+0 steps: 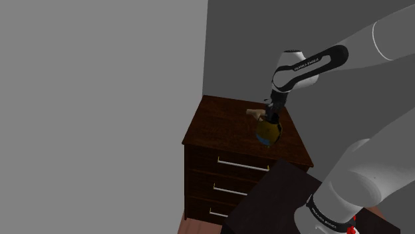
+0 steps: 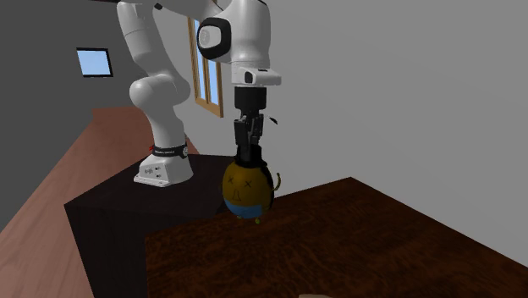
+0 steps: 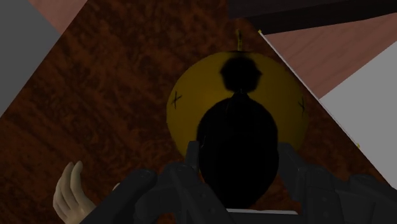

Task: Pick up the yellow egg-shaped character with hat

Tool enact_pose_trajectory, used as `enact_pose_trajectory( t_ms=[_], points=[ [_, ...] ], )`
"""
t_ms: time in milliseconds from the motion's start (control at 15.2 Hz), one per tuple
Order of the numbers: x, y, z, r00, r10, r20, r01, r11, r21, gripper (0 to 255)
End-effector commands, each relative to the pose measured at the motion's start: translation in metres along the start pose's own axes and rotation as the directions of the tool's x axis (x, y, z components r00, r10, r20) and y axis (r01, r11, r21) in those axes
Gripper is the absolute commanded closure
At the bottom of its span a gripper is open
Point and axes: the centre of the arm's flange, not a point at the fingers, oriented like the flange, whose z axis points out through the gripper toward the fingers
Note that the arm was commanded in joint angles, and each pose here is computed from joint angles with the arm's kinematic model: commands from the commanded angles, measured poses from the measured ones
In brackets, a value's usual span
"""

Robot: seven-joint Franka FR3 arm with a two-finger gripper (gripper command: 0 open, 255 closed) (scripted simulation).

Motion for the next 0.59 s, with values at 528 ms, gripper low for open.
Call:
enact_pose_trajectory(
  t_ms=[528],
  points=[
    [0.000, 0.004, -0.052, 1.000, 0.000, -0.001, 0.000, 1.000, 0.000, 255]
  ],
)
